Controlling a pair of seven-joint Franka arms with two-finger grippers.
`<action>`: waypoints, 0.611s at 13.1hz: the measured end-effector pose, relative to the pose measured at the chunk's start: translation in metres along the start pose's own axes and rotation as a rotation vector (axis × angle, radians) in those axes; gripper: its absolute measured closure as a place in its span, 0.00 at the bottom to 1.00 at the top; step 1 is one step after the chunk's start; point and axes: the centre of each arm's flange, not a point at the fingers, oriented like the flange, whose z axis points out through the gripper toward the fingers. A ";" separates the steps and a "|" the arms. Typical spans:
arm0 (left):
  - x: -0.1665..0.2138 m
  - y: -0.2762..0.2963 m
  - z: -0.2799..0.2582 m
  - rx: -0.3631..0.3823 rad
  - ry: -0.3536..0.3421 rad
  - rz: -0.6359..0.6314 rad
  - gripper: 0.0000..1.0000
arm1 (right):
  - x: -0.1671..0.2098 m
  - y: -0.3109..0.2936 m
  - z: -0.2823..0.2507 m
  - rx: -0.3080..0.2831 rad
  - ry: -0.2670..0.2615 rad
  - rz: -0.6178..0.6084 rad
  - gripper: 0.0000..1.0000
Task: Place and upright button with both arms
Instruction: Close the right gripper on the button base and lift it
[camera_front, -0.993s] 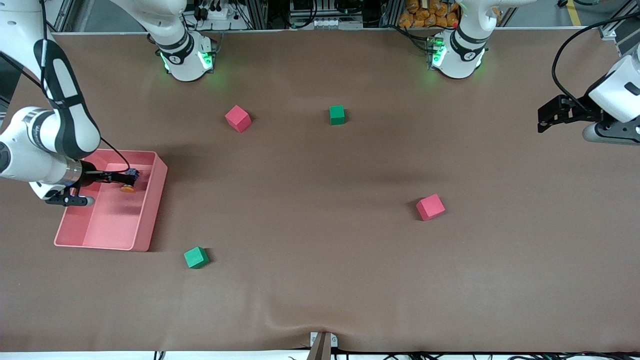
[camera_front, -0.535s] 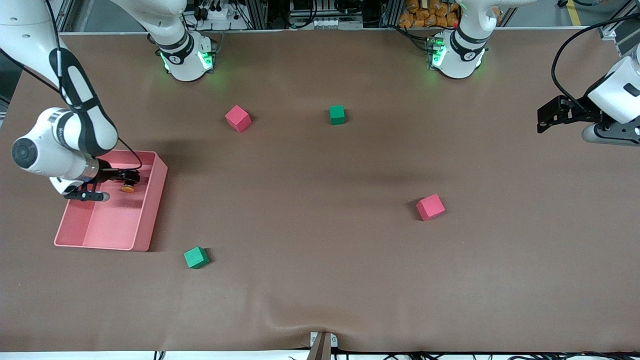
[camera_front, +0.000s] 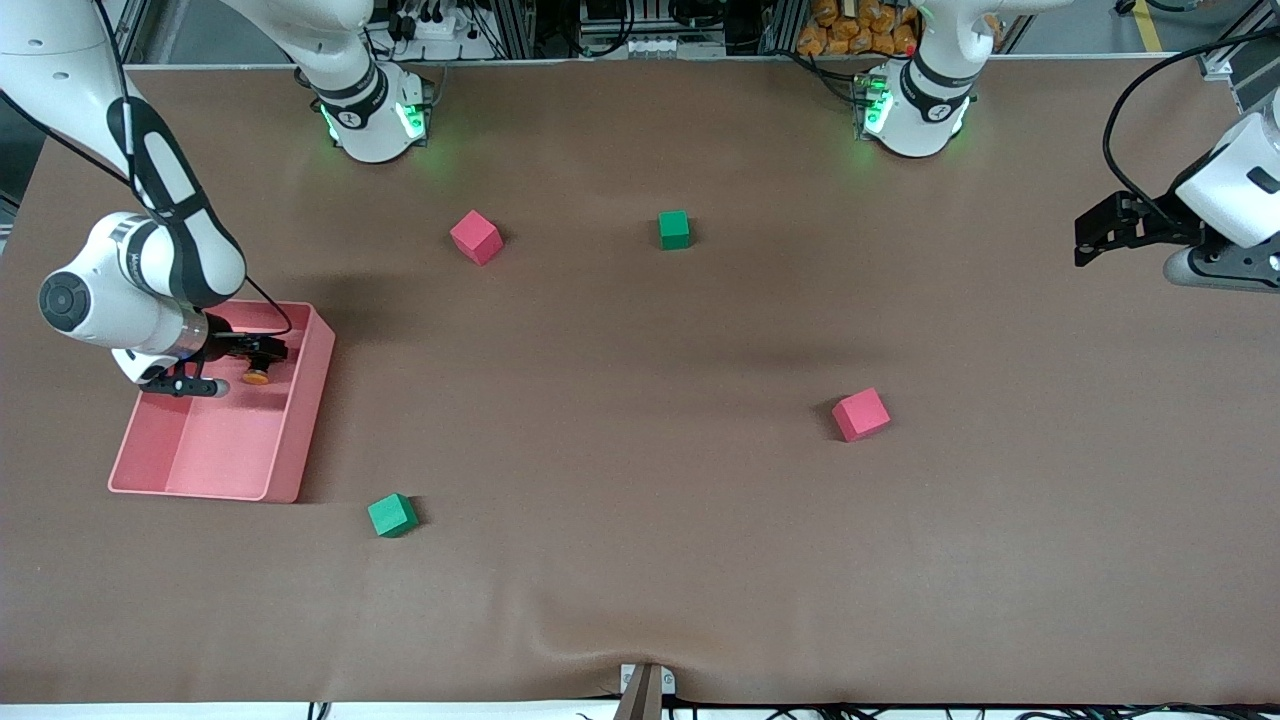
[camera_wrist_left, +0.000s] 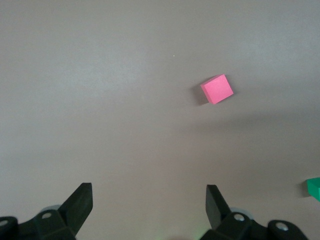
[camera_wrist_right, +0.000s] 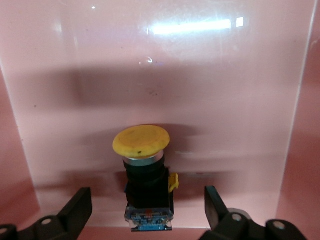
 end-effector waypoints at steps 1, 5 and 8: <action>0.000 0.000 0.000 0.000 0.000 0.000 0.00 | 0.000 0.000 0.000 0.000 -0.001 -0.002 0.19; 0.000 0.000 0.000 0.000 0.000 0.000 0.00 | 0.000 -0.001 0.000 0.001 -0.005 -0.029 0.60; 0.000 0.000 0.000 0.000 0.000 0.000 0.00 | -0.002 -0.001 0.000 0.004 -0.016 -0.053 0.60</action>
